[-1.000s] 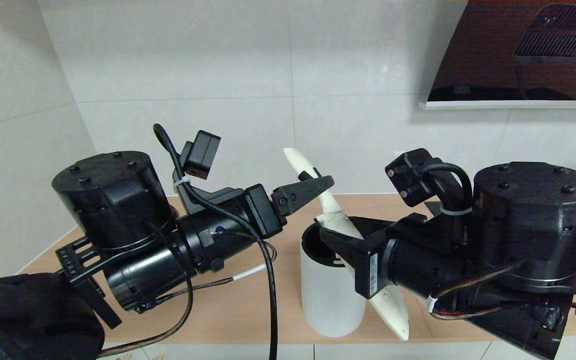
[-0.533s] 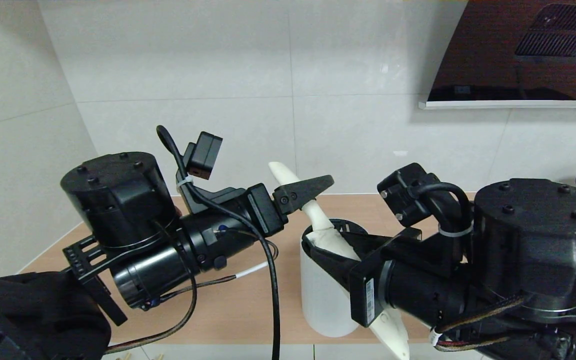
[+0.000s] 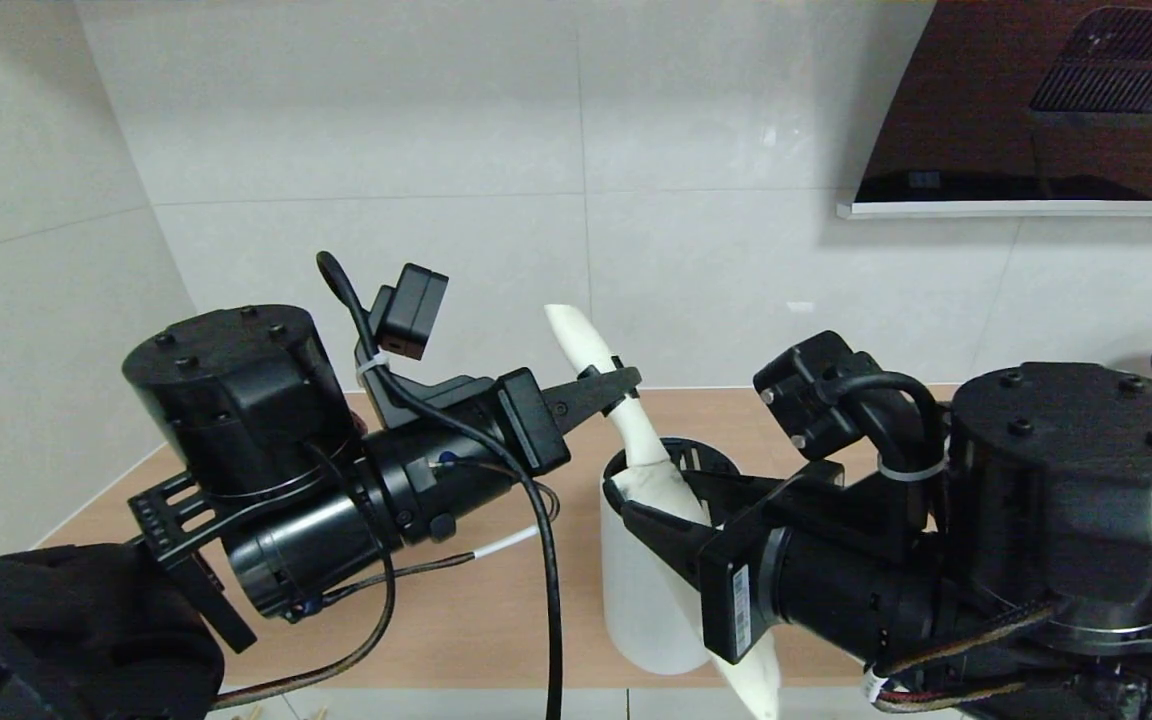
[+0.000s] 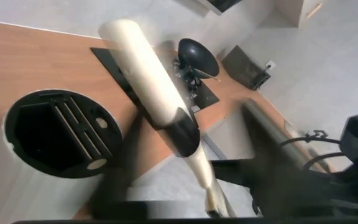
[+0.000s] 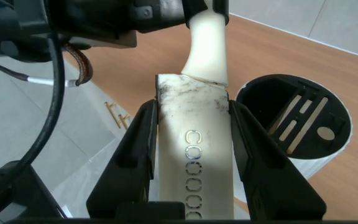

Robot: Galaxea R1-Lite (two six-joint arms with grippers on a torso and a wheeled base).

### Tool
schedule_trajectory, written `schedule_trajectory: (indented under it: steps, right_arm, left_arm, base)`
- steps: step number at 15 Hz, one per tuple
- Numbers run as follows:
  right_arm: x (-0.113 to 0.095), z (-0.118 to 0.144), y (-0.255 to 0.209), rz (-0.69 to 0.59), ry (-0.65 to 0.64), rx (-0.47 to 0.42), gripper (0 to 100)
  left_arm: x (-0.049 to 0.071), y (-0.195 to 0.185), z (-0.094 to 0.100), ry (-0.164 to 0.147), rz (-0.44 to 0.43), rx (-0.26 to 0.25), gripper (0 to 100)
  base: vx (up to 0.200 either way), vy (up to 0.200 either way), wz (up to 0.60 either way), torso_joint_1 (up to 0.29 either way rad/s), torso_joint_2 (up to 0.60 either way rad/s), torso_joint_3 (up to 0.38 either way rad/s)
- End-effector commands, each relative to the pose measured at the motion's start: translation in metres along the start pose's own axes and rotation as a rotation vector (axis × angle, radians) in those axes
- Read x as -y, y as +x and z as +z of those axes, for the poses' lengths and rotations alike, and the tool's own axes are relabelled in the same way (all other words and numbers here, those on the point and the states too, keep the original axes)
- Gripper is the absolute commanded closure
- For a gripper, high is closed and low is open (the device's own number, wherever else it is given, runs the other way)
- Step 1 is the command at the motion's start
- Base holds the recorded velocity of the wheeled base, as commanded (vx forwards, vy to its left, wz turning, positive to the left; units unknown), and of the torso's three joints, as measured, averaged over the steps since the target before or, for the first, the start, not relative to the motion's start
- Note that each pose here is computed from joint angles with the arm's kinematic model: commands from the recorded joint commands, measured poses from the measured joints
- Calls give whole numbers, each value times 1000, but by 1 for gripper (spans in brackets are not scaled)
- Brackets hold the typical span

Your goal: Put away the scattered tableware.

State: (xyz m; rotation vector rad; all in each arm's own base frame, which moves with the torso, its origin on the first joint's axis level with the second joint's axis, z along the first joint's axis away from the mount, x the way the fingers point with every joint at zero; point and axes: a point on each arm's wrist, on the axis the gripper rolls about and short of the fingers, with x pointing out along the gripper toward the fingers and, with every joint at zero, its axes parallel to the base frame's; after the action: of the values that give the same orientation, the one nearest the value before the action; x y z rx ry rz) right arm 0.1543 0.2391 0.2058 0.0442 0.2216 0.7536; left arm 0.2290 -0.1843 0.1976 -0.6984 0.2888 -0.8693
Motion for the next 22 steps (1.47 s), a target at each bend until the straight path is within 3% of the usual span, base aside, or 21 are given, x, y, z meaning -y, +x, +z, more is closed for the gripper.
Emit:
schedule_trajectory:
  steps: [1,7,8,13,14,16,18,19,20,22]
  right_arm:
    - [0,1,-1,2,2,6,100]
    - [0,2,-1,-1,5,9,100]
    - [0,2,0,-1,4,8,0]
    - [0,5,-4,1,9,21,0]
    - [1,11,-10,6,16,46,0]
    - [8,23,-20,-7,27,90,0]
    - [41,41,-38,-124,43,153,0]
    - [48,43,-41,-148,44,156,0]
    - [74,50,-60,-240,55,171,0]
    - [105,49,-79,-301,66,155,0]
  left_arm:
    - [0,-1,1,0,4,1,100]
    - [1,-1,2,7,-4,21,100]
    - [2,-1,3,8,-7,25,100]
    - [7,-1,9,15,-9,58,100]
    - [9,1,14,18,6,88,100]
    - [13,-2,19,16,21,87,100]
    - [21,-6,32,27,75,117,100]
    - [21,-6,34,34,90,128,100]
    - [24,-6,41,80,165,179,100]
    - [24,-3,46,151,264,222,100]
  base:
    - [0,0,0,0,0,0]
    - [0,0,0,0,0,0]
    - [0,0,0,0,0,0]
    - [0,0,0,0,0,0]
    - [0,0,0,0,0,0]
    - [0,0,0,0,0,0]
    - [0,0,0,0,0,0]
    - [0,0,0,0,0,0]
    - [0,0,0,0,0,0]
    - [0,0,0,0,0,0]
